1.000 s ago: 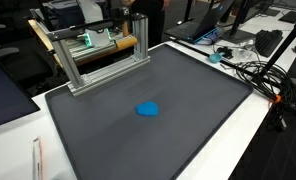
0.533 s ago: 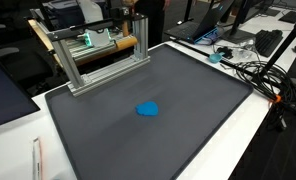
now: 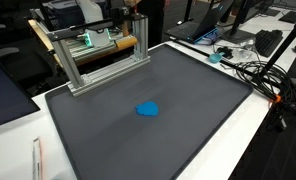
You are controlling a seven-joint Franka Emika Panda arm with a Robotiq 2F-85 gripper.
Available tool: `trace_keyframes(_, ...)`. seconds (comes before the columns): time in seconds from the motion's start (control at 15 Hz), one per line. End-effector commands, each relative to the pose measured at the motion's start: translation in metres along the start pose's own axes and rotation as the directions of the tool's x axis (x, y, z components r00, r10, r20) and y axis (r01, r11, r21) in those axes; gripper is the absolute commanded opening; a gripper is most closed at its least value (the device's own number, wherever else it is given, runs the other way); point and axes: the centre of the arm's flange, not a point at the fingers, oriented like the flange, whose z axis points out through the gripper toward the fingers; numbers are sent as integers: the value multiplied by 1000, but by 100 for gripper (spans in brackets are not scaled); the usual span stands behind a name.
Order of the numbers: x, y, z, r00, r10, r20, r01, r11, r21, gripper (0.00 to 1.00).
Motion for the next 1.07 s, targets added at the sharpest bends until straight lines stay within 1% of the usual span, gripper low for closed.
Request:
trace_keyframes(0.0,50,5,18,1000,14,28,-13,1000,-28,100)
trace_keyframes(0.13,65,8,28,999,15,35,-14,1000,-21,100)
trace_keyframes(0.27,78,12,38,999,23,42,-21,999,-35,100)
trace_keyframes(0.47,90,21,49,999,31,44,-29,999,-40,100)
trace_keyframes(0.53,72,16,49,999,25,40,-25,1000,-15,100)
trace_keyframes(0.73,80,20,55,999,33,42,-32,999,-18,100)
trace_keyframes(1.0,82,20,53,999,32,38,-32,999,-18,100)
